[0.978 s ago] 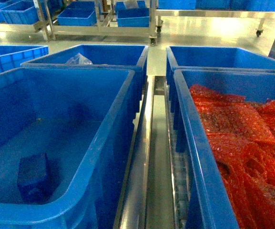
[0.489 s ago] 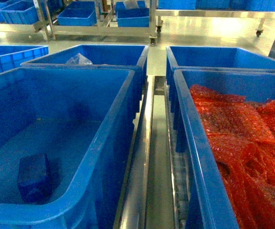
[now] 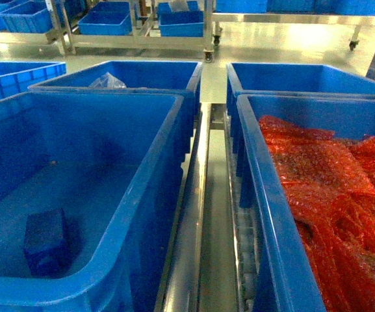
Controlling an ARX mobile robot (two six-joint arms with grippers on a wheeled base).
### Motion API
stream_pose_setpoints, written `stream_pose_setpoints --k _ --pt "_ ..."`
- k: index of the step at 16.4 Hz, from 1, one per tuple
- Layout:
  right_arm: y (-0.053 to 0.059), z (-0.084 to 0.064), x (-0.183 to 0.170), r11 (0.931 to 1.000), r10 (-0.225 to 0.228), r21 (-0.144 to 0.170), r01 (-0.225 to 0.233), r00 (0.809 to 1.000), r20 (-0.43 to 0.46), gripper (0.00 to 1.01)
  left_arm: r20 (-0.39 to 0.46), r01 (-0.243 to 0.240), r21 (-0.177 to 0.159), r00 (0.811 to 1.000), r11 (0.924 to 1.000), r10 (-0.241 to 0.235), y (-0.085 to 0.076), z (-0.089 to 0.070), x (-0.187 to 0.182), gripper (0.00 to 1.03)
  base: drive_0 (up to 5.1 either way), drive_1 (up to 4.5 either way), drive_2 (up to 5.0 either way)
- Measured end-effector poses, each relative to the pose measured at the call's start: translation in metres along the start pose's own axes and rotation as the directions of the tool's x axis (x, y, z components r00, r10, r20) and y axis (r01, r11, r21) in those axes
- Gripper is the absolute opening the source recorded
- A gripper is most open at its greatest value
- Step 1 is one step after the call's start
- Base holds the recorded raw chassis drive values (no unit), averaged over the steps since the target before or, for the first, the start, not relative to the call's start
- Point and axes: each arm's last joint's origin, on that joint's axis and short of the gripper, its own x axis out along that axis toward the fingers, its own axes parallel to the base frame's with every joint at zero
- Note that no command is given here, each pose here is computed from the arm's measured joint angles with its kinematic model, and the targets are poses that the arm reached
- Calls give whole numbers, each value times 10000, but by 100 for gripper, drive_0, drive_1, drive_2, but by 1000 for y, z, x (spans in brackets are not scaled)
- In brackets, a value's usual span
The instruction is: Pick blue part to blue bin on bottom shelf
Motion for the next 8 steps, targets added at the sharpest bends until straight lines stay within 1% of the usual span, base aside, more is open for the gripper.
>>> stream_pose_setpoints --k 8 --pt "0 0 0 10000 0 0 0 10000 0 98 -4 0 0 10000 10000 0 0 0 0 98 0 0 0"
